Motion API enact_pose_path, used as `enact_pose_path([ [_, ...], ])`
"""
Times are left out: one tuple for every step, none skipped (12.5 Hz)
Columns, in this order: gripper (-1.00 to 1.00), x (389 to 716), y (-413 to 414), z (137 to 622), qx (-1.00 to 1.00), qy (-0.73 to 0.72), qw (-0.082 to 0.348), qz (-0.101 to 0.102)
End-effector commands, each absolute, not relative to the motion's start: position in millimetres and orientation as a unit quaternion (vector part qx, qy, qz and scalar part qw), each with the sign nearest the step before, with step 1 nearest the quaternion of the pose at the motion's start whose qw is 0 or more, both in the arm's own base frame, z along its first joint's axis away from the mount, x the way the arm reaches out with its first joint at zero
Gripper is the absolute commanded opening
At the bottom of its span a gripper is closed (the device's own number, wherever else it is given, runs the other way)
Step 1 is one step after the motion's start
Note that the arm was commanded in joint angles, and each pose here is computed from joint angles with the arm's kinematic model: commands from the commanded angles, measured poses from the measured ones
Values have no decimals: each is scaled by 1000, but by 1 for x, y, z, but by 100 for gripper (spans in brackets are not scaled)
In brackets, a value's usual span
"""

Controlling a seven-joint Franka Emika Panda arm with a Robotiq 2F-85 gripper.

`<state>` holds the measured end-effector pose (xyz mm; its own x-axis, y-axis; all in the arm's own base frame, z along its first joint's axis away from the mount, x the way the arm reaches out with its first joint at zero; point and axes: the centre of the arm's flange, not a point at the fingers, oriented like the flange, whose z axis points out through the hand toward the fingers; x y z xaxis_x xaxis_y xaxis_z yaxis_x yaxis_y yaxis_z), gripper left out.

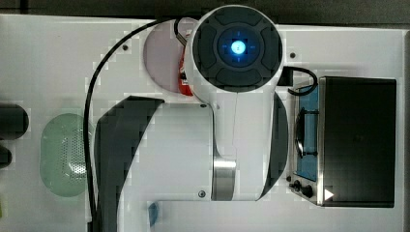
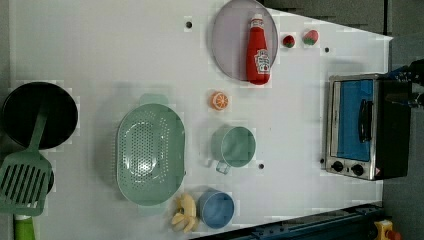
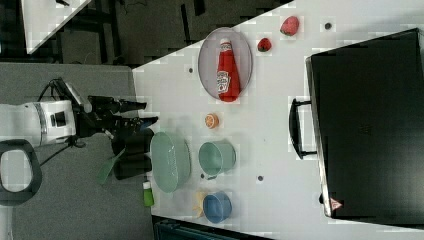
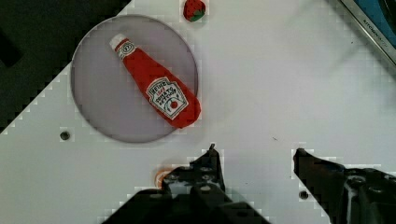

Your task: Pick ketchup from plate and place it on table.

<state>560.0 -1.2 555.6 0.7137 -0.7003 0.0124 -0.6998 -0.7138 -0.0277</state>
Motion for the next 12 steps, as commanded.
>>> enact_pose_path([
  [60, 494, -12, 596, -912, 409, -4, 19],
  [82, 494, -11, 596, -912, 409, -4, 20],
  [99, 494, -11, 596, -912, 409, -4, 20],
  [100, 494, -10, 596, -913, 408, -4, 19],
  [100, 495, -9, 595, -914, 405, -3, 18],
  [100, 498, -8, 592, -919, 393, -3, 18],
  [100, 501, -6, 588, -927, 375, -4, 21],
  [100, 506, -4, 581, -934, 356, -3, 23],
  [100, 512, -4, 573, -941, 338, -3, 23],
  [100, 519, -3, 564, -949, 314, -2, 26],
  [100, 526, -2, 553, -956, 291, -1, 29],
  [100, 534, -2, 542, -962, 271, 0, 32],
])
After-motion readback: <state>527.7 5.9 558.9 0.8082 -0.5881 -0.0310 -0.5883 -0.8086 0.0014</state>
